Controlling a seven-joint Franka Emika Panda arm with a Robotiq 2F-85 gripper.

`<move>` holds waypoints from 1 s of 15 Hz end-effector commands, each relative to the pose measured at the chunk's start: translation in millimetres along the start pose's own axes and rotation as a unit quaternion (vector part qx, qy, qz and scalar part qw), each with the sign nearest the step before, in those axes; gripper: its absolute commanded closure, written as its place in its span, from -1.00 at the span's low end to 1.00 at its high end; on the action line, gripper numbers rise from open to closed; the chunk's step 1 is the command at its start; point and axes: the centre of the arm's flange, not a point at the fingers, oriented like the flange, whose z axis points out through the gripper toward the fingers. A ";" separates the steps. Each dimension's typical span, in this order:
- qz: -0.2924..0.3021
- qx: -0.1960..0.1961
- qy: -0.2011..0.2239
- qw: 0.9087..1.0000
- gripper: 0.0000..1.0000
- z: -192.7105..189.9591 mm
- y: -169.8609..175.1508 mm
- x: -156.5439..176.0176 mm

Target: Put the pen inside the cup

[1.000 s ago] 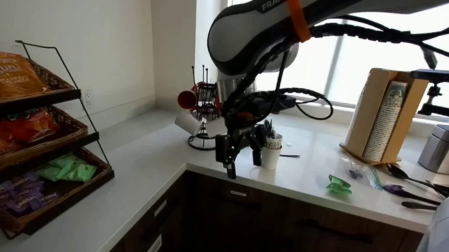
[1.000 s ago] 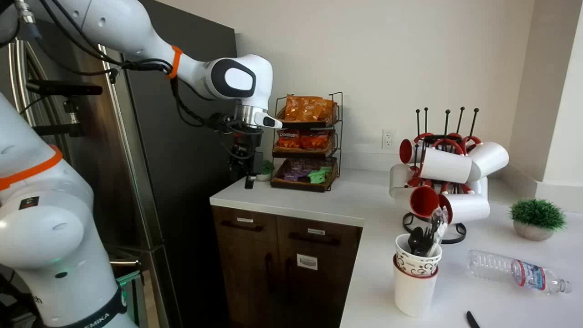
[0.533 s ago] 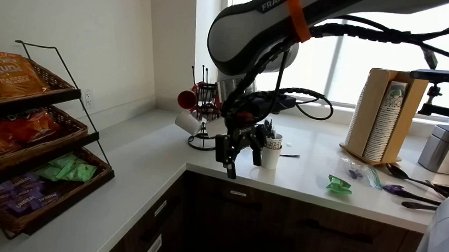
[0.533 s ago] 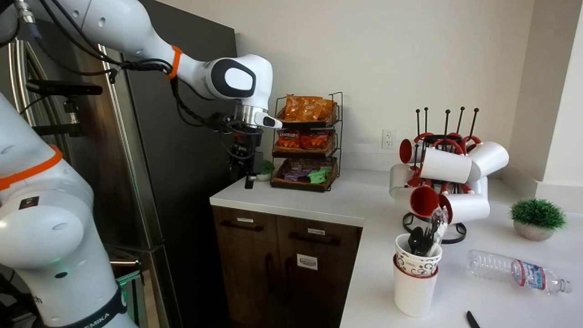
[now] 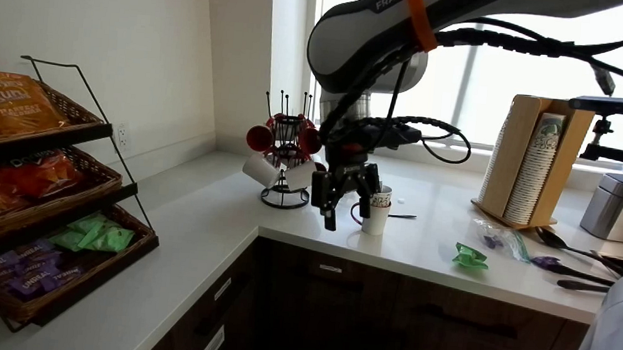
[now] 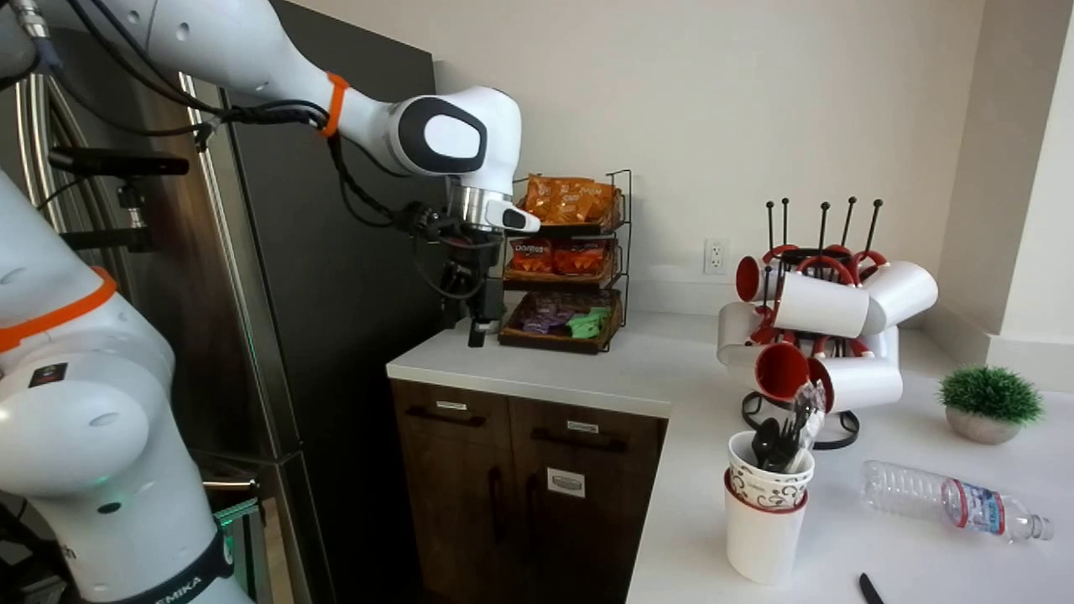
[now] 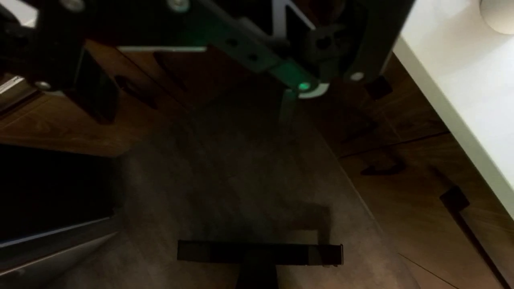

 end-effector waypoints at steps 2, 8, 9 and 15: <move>-0.084 0.024 0.015 0.996 -1.00 -24.1 97.4 12.8; -0.214 -0.041 0.042 0.975 -1.00 -6.4 210.6 27.8; -0.216 -0.072 0.042 0.973 -1.00 -2.4 224.8 32.5; -0.209 -0.167 0.076 0.960 -1.00 10.3 263.5 44.5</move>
